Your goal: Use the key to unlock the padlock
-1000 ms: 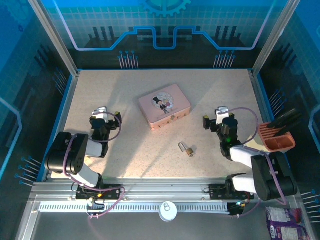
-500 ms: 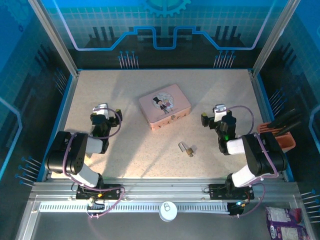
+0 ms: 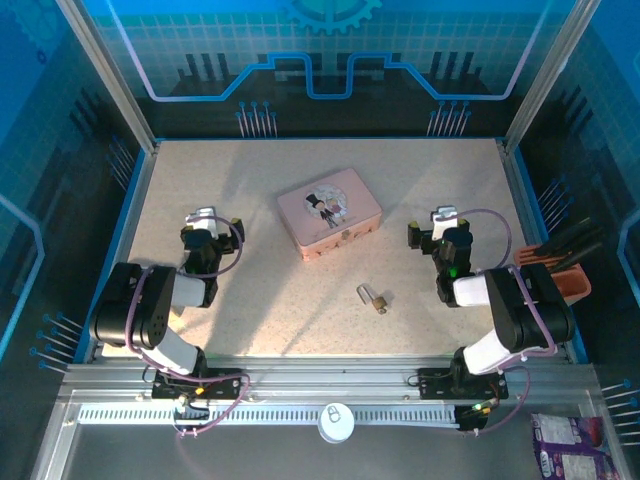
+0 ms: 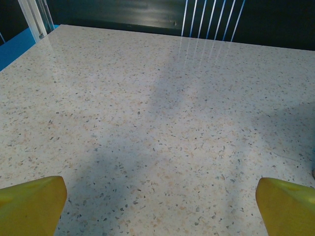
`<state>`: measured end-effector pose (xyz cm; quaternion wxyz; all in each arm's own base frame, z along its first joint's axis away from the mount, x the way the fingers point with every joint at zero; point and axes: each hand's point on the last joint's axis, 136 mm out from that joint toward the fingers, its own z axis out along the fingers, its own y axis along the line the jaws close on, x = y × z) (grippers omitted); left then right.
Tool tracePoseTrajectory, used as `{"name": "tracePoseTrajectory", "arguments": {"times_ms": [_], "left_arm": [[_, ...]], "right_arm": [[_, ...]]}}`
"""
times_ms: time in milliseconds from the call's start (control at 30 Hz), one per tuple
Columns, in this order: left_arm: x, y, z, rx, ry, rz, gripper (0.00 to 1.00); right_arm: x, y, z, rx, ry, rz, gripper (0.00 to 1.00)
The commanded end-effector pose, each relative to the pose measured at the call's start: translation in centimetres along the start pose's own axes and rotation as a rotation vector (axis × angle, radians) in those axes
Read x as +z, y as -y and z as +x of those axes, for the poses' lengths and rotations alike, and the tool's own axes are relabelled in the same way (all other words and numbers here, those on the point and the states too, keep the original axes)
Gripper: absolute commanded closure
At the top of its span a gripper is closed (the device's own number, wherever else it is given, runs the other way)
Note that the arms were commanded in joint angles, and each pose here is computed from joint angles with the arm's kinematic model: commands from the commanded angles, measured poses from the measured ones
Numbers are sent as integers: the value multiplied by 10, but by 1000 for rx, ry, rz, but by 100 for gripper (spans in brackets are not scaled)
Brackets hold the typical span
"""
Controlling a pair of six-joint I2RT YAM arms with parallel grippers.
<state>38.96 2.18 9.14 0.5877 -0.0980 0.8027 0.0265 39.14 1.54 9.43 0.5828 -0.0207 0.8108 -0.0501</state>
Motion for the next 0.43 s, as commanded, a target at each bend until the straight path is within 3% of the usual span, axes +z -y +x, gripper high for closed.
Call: {"name": "tracePoseTrajectory", "arguments": {"times_ms": [0,400], "left_arm": [[1,3,-7,7,16,13,1],[1,4,-8,7,18,14,1]], "right_arm": [[3,5,-8,6,17,18,0],[2,3,-8,2,27,7,0]]}}
